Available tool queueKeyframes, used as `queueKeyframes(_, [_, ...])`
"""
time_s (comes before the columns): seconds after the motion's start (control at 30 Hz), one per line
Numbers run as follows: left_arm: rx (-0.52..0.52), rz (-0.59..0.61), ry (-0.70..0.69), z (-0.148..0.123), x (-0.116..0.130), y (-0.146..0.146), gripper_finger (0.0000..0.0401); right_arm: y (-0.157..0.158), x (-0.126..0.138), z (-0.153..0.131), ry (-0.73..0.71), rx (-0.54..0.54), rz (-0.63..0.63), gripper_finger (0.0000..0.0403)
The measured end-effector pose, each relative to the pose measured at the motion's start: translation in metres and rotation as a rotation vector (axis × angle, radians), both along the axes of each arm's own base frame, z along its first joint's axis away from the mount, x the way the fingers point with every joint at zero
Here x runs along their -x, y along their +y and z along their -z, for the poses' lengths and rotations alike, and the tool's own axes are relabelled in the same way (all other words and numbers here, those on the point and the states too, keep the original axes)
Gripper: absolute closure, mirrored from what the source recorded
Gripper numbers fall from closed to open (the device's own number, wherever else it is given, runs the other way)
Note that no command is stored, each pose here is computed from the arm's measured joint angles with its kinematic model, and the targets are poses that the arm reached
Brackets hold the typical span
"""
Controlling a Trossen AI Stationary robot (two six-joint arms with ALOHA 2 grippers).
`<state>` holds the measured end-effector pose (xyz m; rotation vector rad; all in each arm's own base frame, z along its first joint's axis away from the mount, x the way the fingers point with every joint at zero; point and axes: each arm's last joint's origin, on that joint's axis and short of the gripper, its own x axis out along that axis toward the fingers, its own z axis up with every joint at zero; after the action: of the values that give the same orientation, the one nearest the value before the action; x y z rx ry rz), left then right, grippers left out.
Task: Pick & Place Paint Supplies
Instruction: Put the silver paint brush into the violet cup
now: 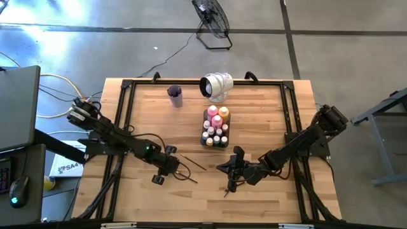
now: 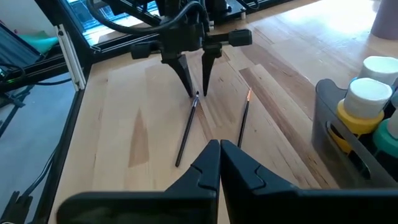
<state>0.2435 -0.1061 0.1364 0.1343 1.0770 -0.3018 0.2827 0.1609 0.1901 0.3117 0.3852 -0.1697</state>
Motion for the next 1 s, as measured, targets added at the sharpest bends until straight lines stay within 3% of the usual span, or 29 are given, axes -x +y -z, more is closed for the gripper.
queueKeyframes(0.23, [0.003,0.001,-0.001,0.001,0.000,0.000,0.0302,0.000,0.000,0.000,0.001,-0.002,0.001,0.0401])
queueKeyframes(0.53, [0.015,0.004,0.005,0.001,0.000,-0.001,0.0394,0.000,0.000,0.000,0.001,-0.003,-0.001,0.0401])
queueKeyframes(1.0, [0.070,0.034,-0.037,-0.019,0.007,0.001,0.0400,0.005,-0.004,-0.010,-0.087,-0.041,-0.102,0.0401])
